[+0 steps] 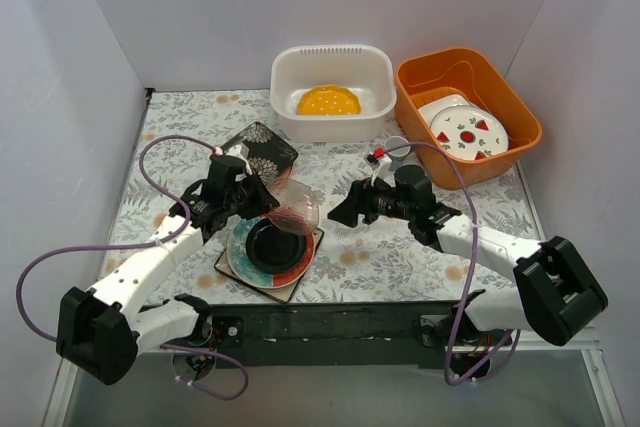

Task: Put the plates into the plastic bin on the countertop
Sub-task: Pick up the plate at the center of the board, then place the plate in the plastic bin.

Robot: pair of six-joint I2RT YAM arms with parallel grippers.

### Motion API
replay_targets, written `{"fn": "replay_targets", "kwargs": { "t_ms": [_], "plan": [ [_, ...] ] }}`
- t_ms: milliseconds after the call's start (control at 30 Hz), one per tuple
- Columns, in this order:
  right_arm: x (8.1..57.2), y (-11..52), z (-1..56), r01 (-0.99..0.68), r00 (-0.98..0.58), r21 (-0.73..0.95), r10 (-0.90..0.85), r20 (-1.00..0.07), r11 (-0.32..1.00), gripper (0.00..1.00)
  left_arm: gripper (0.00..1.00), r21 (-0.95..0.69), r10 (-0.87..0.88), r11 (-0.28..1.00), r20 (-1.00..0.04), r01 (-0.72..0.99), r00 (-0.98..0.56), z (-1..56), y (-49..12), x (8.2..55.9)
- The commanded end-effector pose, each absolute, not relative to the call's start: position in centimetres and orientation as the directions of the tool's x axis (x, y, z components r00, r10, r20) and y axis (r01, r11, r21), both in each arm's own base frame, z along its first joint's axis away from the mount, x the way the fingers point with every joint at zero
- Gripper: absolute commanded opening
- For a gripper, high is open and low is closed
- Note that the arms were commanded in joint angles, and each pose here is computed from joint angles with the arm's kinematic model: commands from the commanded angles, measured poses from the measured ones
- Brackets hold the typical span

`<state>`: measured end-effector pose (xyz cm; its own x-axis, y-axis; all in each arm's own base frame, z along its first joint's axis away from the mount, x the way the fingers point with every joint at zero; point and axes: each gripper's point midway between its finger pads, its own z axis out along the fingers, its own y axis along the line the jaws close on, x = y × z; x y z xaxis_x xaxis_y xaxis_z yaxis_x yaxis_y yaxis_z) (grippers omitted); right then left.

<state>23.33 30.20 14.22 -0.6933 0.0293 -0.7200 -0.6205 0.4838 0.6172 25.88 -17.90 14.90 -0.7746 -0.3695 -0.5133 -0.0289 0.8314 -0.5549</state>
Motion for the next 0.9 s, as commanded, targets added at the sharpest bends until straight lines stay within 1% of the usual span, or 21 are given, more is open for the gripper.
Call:
{"fn": "replay_targets", "kwargs": {
  "t_ms": [0,67,233,300,367,600,667,867],
  "plan": [
    [23.5,27.9,14.6,-0.615,-0.653,0.574,0.060,-0.755,0.541,0.81,0.00,-0.600,-0.357,0.795,-0.586,0.093,-0.727,18.4,-20.2,28.9],
    [23.7,27.1,14.6,-0.602,-0.643,0.564,0.075,-0.762,0.565,0.83,0.00,-0.603,-0.346,0.792,-0.577,0.099,-0.740,17.9,-21.0,29.7],
    [23.3,25.4,14.4,-0.581,-0.633,0.544,0.083,-0.769,0.606,0.88,0.00,-0.630,-0.351,0.760,-0.605,0.160,-0.715,20.1,-22.9,32.4],
    [23.1,25.2,14.4,-0.584,-0.626,0.538,0.084,-0.775,0.608,0.89,0.00,-0.623,-0.338,0.765,-0.606,0.166,-0.720,19.9,-23.4,33.1],
    [23.1,24.9,14.1,-0.579,-0.626,0.536,0.086,-0.775,0.615,0.91,0.00,-0.625,-0.340,0.760,-0.619,0.182,-0.708,20.8,-23.7,33.8],
    [23.2,25.1,14.5,-0.610,-0.605,0.520,0.073,-0.793,0.597,0.96,0.00,-0.620,-0.340,0.757,-0.645,0.208,-0.684,22.3,-24.6,35.8],
    [23.1,25.5,14.8,-0.637,-0.593,0.516,0.064,-0.803,0.574,0.98,0.00,-0.615,-0.336,0.759,-0.649,0.211,-0.682,22.3,-24.7,36.1],
    [23.0,26.9,15.3,-0.705,-0.568,0.500,0.021,-0.823,0.502,0.98,0.00,-0.599,-0.342,0.773,-0.671,0.210,-0.658,23.5,-24.5,37.3]
  ]
}}
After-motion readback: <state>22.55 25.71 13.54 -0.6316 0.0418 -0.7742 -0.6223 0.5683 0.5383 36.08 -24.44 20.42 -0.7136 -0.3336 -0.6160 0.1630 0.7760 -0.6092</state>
